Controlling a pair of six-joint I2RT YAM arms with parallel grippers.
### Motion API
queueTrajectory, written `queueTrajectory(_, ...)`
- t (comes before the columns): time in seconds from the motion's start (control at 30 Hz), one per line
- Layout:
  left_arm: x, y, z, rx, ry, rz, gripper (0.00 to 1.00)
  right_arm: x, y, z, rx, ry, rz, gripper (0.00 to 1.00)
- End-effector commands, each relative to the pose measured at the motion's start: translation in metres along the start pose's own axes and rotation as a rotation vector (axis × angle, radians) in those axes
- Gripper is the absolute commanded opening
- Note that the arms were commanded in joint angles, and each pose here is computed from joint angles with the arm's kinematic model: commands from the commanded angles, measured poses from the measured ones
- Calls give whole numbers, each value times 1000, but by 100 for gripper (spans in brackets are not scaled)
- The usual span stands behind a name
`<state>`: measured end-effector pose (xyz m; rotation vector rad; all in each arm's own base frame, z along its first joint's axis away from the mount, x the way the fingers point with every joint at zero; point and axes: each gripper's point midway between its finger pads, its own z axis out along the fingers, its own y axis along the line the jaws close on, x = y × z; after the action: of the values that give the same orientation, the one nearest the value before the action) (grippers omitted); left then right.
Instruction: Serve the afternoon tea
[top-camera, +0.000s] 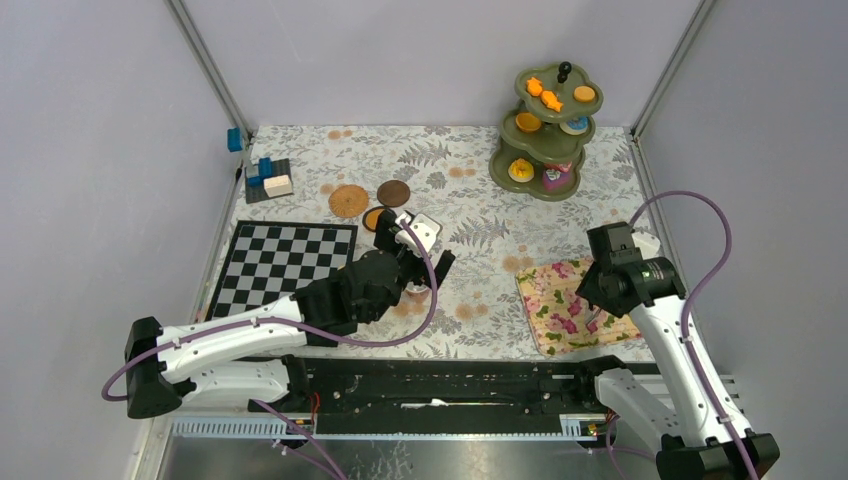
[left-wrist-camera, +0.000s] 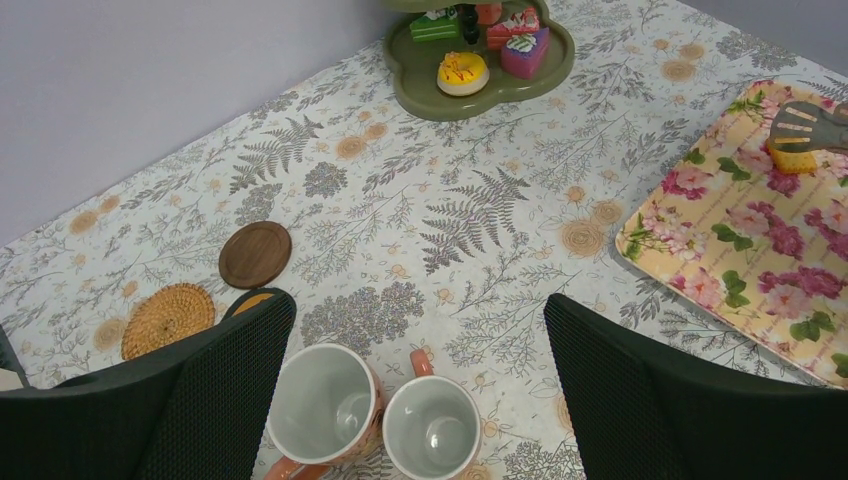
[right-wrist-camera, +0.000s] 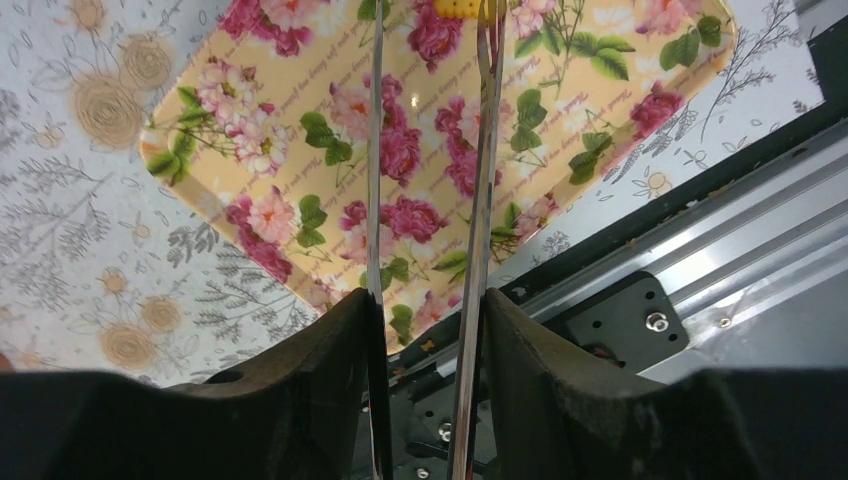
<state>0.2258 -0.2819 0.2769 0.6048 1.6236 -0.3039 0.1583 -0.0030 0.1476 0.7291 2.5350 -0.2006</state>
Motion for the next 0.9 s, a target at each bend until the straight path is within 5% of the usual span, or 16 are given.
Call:
queueTrajectory(0.0, -9, 1, -1, 4, -41, -39, 99, -18, 0, 3, 29, -86, 152, 51)
queueTrajectory(0.6, -7, 7, 3, -13, -37, -47, 99, 6, 8, 44, 14, 70, 113, 55)
queueTrajectory(0.87, -11, 10, 0, -17, -50, -53, 99, 13, 17, 41, -25, 138, 88, 43)
